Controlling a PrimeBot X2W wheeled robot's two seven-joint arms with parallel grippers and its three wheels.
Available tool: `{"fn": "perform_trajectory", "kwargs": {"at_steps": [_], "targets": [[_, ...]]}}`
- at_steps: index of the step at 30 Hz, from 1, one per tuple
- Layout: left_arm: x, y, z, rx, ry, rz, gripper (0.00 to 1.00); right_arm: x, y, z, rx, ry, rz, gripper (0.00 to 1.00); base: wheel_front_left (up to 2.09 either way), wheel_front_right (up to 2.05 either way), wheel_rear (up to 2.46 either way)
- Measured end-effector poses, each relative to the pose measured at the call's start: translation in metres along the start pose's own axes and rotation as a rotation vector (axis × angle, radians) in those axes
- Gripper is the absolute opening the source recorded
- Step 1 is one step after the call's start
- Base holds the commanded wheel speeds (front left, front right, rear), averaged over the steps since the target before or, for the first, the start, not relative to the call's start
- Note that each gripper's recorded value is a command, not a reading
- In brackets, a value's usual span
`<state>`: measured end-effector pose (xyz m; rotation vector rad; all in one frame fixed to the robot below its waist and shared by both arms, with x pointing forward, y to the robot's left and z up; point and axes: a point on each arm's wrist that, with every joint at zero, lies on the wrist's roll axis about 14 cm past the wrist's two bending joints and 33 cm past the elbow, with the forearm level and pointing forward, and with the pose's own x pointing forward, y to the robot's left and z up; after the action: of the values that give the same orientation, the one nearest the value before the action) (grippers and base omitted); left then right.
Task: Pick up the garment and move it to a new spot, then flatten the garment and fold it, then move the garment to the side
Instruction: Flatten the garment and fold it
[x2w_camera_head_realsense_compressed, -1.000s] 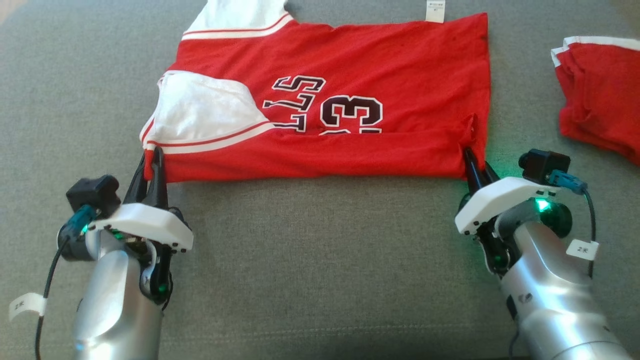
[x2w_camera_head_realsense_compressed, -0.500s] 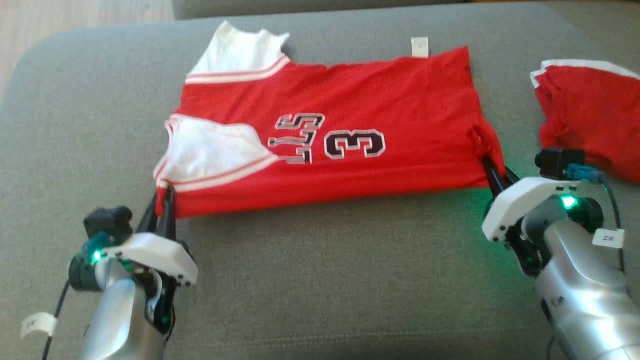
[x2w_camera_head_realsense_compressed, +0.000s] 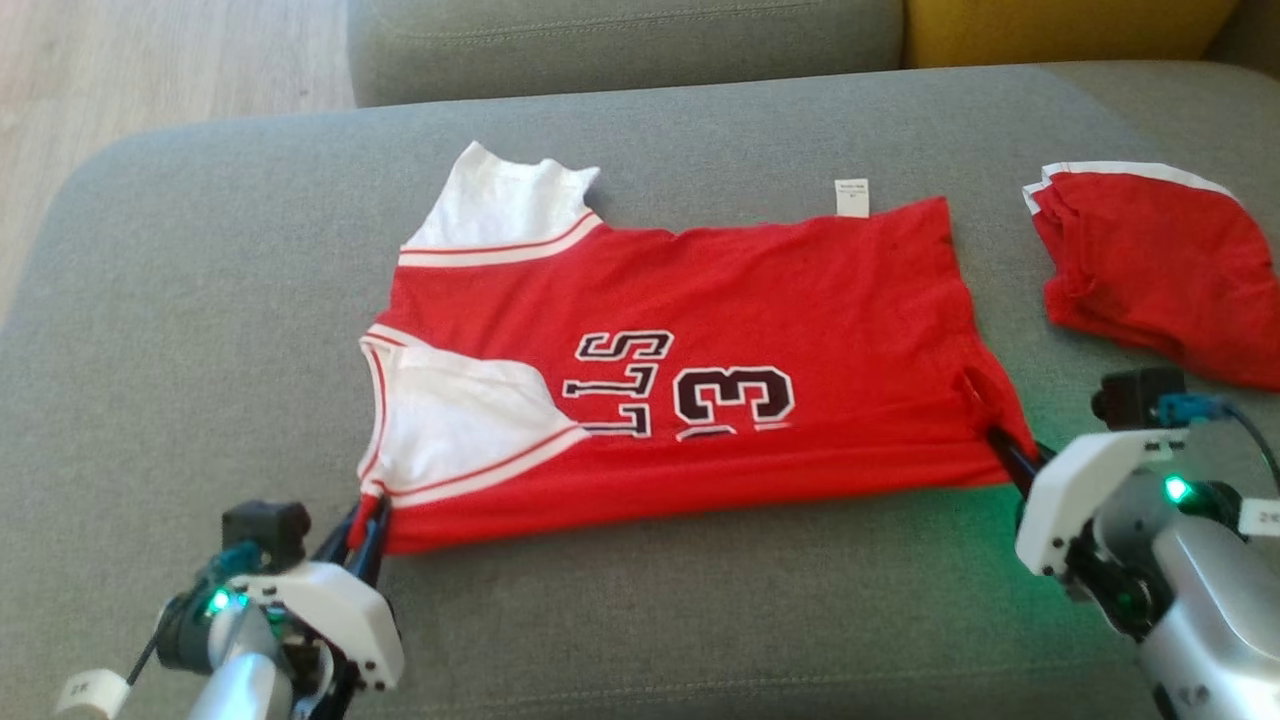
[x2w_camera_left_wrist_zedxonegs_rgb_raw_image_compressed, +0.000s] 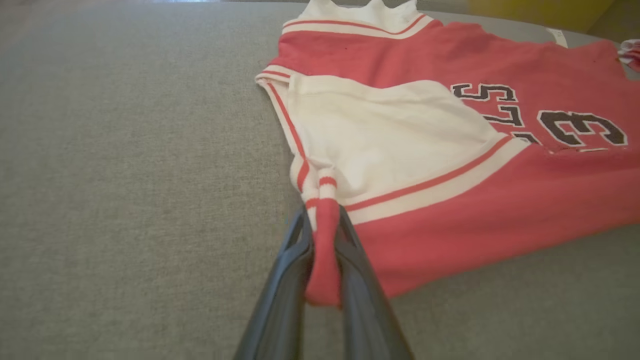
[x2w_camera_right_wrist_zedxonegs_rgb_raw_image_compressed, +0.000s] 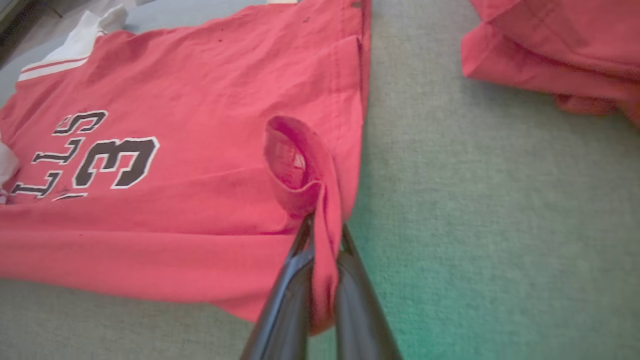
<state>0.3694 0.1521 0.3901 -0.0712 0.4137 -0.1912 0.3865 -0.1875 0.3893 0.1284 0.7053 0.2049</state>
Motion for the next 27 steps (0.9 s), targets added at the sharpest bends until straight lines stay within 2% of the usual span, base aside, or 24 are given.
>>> {"fn": "perform_trajectory", "kwargs": {"at_steps": [10,11,12,13,19,25,27], "targets": [[-0.019,-0.013,-0.017,-0.019,0.083,-0.043,0.00,-0.020,-0.005,-0.029,0.093,0.033,-0.004,0.00,0.00,0.00,0.00],[-0.021,-0.014,-0.018,-0.020,0.085,-0.045,0.04,-0.022,-0.005,-0.031,0.113,0.028,-0.006,0.34,0.00,0.00,0.00],[-0.022,-0.015,-0.018,-0.022,0.085,-0.047,0.55,-0.023,-0.005,-0.032,0.135,0.016,-0.009,0.91,0.00,0.00,0.00],[-0.022,-0.015,-0.017,-0.024,0.081,-0.044,1.00,-0.025,-0.005,-0.032,0.152,0.006,-0.010,1.00,0.00,0.00,0.00],[-0.021,-0.011,-0.004,-0.044,0.017,-0.008,1.00,-0.034,-0.013,-0.009,0.185,-0.107,-0.035,1.00,0.00,0.00,0.00],[-0.022,0.005,0.053,-0.152,-0.249,0.082,1.00,-0.046,-0.001,0.039,0.213,-0.337,-0.007,1.00,0.00,0.00,0.00],[-0.022,0.009,0.070,-0.171,-0.324,0.104,1.00,-0.054,0.001,0.059,0.189,-0.431,-0.006,1.00,0.00,0.00,0.00]]}}
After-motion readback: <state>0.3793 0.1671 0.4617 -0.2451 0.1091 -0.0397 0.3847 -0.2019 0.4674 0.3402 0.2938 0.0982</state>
